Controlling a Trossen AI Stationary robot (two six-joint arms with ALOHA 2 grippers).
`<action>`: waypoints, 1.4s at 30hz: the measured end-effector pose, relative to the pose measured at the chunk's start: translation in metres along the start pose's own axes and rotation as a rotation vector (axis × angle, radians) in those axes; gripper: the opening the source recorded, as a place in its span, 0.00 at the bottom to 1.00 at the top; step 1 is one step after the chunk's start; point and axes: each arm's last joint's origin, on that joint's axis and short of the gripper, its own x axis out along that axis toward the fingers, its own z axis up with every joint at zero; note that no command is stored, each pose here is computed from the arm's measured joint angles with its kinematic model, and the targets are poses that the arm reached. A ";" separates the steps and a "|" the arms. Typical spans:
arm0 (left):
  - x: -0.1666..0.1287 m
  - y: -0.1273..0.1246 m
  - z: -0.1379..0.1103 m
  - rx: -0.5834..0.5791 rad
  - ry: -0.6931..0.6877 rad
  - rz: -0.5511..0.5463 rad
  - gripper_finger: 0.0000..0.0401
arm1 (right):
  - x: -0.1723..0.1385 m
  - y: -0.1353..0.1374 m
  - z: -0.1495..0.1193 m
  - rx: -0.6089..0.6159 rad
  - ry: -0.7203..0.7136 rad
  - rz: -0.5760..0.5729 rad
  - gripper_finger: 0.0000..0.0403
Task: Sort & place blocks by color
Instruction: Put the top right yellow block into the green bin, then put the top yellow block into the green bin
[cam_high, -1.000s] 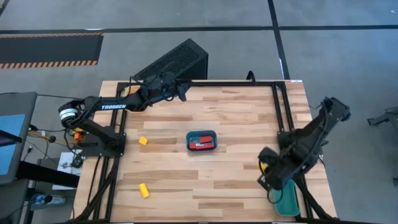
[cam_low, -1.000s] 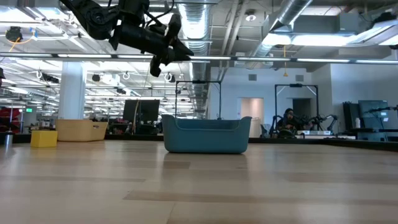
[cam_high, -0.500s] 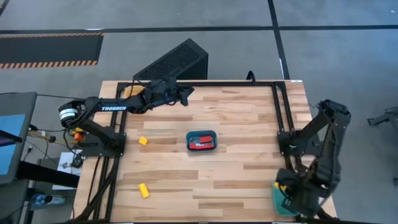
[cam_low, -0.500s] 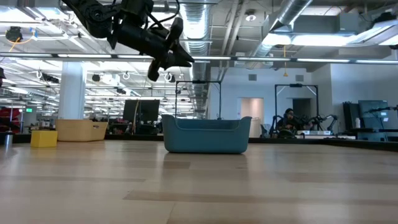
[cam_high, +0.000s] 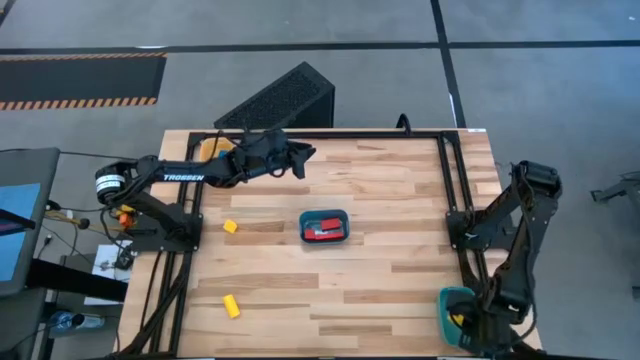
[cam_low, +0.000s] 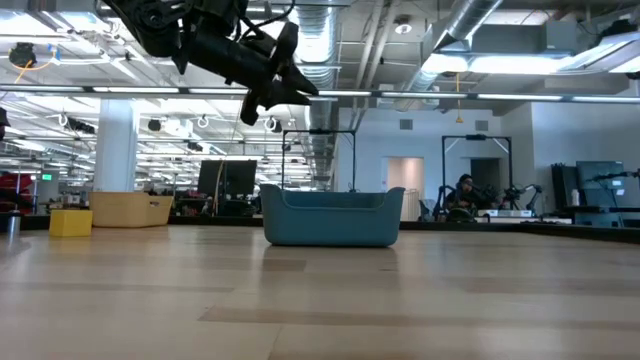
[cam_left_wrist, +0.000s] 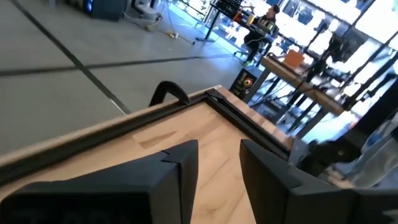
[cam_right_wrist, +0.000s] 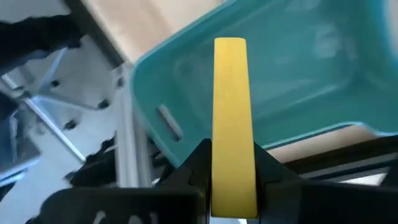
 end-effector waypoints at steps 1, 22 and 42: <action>0.000 -0.001 0.000 0.036 -0.003 0.003 0.27 | 0.002 -0.002 0.002 0.007 -0.004 -0.011 0.14; -0.005 -0.035 0.054 0.363 0.069 -0.073 0.28 | -0.011 -0.004 0.008 0.001 0.009 -0.056 0.47; -0.023 -0.010 0.073 0.572 0.513 -0.044 0.28 | -0.111 -0.005 0.149 0.479 -1.098 0.110 0.44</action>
